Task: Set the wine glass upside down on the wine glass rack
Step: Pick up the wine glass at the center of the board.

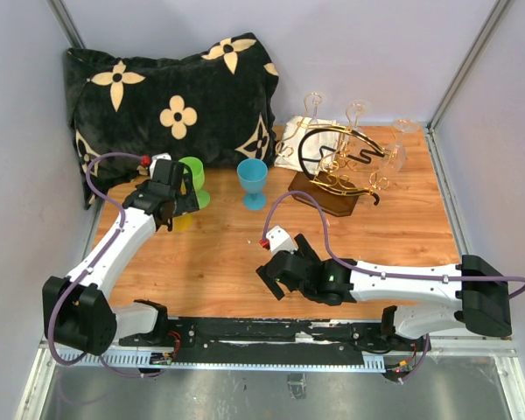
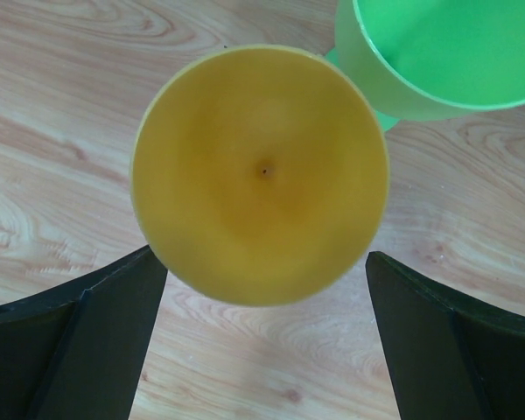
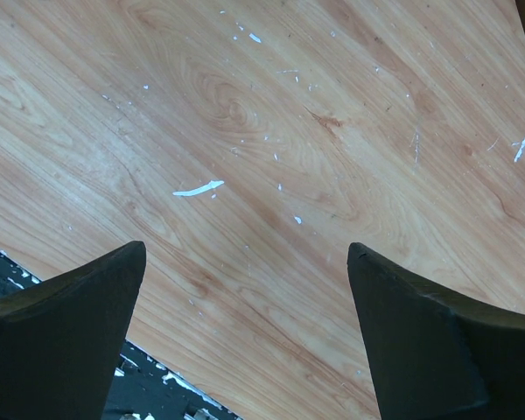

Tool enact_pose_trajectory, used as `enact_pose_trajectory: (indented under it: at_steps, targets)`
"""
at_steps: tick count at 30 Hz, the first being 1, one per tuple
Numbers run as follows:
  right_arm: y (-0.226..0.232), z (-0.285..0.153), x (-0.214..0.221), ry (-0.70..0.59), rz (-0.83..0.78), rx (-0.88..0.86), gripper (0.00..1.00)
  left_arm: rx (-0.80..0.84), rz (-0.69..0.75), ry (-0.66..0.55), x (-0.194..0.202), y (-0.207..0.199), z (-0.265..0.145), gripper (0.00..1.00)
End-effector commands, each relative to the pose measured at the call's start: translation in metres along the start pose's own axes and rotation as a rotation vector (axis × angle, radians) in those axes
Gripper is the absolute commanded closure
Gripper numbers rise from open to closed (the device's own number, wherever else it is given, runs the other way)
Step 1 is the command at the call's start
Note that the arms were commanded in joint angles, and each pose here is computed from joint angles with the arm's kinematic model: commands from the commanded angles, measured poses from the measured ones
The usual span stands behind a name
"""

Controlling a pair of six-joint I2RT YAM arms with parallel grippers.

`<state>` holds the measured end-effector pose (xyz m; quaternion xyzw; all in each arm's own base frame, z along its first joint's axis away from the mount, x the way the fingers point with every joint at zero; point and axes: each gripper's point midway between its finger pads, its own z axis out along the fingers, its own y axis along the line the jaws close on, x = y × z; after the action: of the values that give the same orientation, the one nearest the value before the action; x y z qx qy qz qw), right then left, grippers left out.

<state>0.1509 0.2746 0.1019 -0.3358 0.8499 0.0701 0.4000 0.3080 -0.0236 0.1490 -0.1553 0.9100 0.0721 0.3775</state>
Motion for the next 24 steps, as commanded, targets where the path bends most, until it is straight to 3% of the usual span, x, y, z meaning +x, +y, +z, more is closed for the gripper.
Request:
enact_pose_trajectory:
  at_steps: [1, 24]
  targets:
    - [-0.005, 0.0, 0.0, -0.019, 0.015, 0.022, 0.02, -0.003, -0.012, -0.029, -0.012, 0.0, 0.011, 0.0]
    - [-0.017, -0.003, -0.002, -0.046, -0.023, 0.063, 0.02, 0.01, -0.002, -0.023, -0.036, 0.003, 0.028, 0.0]
